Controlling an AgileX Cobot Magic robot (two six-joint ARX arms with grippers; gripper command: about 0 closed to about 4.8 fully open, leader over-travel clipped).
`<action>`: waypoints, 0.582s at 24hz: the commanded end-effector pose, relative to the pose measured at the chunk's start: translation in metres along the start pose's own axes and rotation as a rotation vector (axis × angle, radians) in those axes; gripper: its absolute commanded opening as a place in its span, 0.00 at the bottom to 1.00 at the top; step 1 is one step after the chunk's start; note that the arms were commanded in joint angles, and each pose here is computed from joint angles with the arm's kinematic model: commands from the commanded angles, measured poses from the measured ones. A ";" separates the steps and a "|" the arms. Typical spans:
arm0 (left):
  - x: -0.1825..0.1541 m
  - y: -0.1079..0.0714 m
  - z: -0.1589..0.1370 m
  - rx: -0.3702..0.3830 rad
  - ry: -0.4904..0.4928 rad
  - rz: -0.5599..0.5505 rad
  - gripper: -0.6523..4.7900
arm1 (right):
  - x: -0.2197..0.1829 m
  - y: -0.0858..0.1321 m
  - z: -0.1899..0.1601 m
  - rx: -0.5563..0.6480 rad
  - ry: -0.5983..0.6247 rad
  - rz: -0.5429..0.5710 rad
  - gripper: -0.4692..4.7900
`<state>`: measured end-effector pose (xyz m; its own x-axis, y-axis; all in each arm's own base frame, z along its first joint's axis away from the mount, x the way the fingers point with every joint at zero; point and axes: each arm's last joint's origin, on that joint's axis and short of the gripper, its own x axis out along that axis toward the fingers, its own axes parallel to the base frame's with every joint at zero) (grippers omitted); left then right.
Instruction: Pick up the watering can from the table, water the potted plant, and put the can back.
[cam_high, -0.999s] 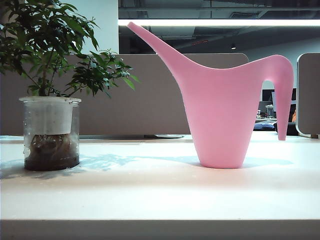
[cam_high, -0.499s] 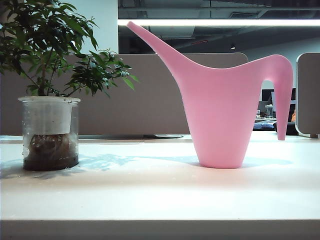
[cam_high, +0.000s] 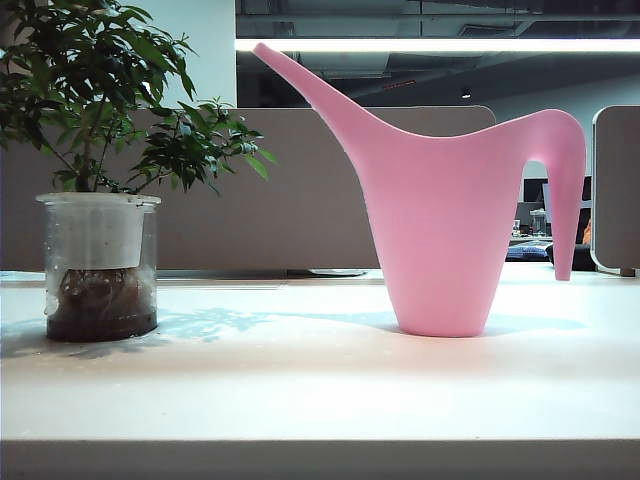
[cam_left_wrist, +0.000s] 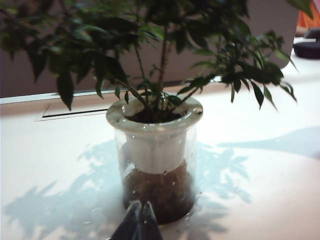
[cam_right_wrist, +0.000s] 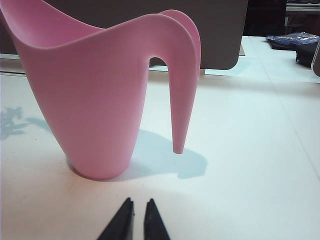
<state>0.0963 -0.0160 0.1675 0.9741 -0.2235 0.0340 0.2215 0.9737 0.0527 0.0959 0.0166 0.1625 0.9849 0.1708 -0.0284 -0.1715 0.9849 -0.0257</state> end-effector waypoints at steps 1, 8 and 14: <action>-0.001 0.001 0.002 -0.018 -0.011 -0.070 0.11 | 0.000 0.000 0.000 0.003 -0.011 -0.001 0.18; -0.001 0.004 -0.002 -0.022 0.033 0.051 0.12 | 0.000 0.000 -0.001 0.003 -0.003 -0.001 0.18; -0.001 0.004 -0.002 -0.022 0.033 0.051 0.12 | 0.000 0.000 -0.001 0.003 -0.004 -0.001 0.18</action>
<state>0.0969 -0.0117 0.1635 0.9842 -0.1772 -0.0063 0.1773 0.9837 0.0283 0.0959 0.0166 0.1616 0.9846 0.1707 -0.0379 -0.1717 0.9848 -0.0261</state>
